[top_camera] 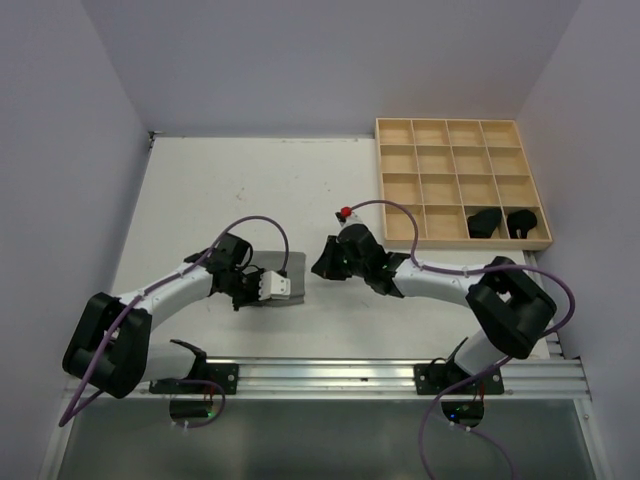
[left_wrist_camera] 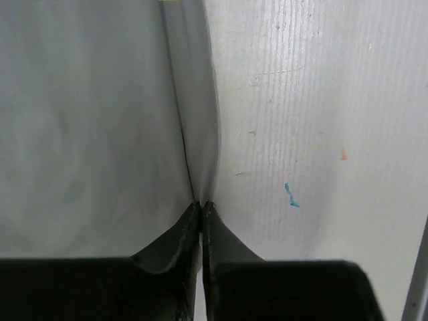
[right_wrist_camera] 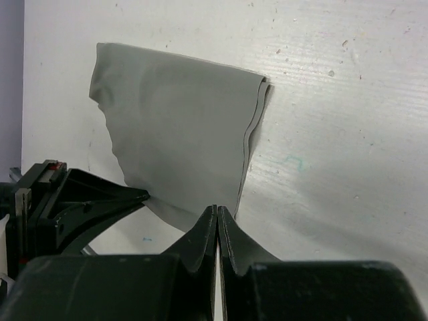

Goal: Roll the underwear
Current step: Fold the underwear

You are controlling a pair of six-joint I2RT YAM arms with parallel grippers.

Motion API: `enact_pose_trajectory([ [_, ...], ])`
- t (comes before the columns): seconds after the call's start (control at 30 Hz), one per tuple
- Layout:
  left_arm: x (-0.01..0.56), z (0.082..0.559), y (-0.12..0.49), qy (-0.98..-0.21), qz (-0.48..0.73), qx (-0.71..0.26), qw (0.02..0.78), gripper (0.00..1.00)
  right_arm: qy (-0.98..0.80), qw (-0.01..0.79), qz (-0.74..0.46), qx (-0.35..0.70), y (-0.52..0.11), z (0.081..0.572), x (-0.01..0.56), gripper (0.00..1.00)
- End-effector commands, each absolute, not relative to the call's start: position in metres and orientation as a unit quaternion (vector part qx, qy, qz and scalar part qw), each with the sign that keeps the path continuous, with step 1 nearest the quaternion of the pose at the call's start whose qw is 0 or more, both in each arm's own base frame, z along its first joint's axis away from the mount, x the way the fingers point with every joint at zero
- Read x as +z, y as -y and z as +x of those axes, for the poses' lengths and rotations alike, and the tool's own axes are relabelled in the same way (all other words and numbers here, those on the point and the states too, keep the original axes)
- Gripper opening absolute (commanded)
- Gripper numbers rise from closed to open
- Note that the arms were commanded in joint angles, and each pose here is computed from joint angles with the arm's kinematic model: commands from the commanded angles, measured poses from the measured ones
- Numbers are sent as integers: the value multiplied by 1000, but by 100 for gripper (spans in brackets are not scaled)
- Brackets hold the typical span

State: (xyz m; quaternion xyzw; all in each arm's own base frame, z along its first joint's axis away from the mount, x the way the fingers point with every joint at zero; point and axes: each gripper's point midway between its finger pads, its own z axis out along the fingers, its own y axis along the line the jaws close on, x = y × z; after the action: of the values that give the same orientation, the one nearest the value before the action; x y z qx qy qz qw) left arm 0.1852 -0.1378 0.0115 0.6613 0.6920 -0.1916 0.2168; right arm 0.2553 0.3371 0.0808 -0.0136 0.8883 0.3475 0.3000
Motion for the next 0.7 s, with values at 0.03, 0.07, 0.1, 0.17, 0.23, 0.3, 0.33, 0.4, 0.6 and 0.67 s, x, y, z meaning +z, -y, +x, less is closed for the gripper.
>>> enact_pose_trajectory([
  [0.03,-4,165,125,-689,676,-195,173,3,-875,318,-41,363,-346,266,103,6],
  [0.07,-3,162,125,-689,676,-199,170,0,-875,317,-46,363,-346,266,104,6],
  [0.1,-2,159,126,-687,676,-204,170,0,-872,324,-54,364,-348,269,110,6],
  [0.17,3,150,126,-681,681,-218,157,0,-870,320,-67,370,-352,269,113,6],
  [0.23,10,140,126,-678,680,-237,146,0,-865,328,-81,371,-356,275,121,6],
  [0.3,16,138,128,-675,682,-244,141,0,-866,327,-95,367,-360,280,122,6],
  [0.33,18,134,127,-677,679,-250,129,0,-866,328,-94,366,-360,285,124,6],
  [0.4,27,140,129,-681,676,-250,129,0,-865,324,-103,369,-366,292,125,6],
  [0.6,52,176,146,-685,670,-244,147,0,-870,314,-113,364,-375,321,115,6],
  [0.67,54,189,150,-685,672,-240,146,0,-869,312,-119,366,-383,329,115,6],
])
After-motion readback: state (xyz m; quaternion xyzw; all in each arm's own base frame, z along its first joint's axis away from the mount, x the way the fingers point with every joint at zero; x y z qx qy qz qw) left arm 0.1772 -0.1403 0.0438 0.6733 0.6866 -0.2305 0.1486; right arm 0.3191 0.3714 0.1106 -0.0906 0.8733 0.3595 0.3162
